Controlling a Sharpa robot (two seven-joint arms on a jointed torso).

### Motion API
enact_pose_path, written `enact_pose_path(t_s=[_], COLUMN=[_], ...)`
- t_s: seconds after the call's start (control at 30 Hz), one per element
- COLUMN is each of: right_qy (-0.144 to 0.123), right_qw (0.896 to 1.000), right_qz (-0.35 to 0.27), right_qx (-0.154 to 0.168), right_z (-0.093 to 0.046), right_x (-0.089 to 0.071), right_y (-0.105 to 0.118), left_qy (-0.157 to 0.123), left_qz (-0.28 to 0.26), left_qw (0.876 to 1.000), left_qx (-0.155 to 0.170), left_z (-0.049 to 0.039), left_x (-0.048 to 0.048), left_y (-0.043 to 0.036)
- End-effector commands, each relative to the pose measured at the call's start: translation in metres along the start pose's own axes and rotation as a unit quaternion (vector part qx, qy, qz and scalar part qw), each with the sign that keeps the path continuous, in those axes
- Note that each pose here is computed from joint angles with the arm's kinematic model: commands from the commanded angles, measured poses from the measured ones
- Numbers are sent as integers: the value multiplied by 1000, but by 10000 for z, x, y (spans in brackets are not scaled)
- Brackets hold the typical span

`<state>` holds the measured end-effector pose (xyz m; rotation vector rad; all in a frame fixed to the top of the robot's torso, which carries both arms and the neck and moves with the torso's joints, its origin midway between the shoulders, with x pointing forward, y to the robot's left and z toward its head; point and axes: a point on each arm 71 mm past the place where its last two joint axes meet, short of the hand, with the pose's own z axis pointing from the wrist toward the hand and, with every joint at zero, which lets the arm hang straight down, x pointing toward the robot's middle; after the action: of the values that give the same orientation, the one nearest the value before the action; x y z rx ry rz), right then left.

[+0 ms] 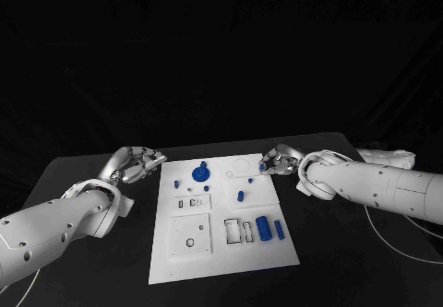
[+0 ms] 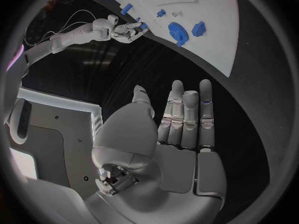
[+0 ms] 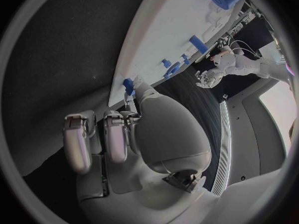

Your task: Assemble the parts on the task board

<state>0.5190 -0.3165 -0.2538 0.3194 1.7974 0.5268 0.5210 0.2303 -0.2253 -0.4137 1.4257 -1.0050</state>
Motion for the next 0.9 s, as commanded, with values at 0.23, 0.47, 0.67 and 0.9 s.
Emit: enact_pose_path(t_s=[0.23, 0.47, 0.67, 0.9], right_qy=[-1, -2, 0, 1], right_qw=[1000, 1000, 1000, 1000], right_qz=[-7, -7, -7, -8], right_qx=[4, 5, 6, 6], right_z=[-3, -2, 2, 6], right_x=[-1, -2, 4, 8], right_y=[-16, -21, -18, -15], left_qy=[6, 7, 8, 8], left_qz=[-2, -3, -4, -3], left_qw=[1000, 1000, 1000, 1000], left_qx=[8, 9, 9, 9], left_z=[2, 2, 9, 8], left_x=[13, 19, 31, 30], left_y=[-20, -27, -33, -32])
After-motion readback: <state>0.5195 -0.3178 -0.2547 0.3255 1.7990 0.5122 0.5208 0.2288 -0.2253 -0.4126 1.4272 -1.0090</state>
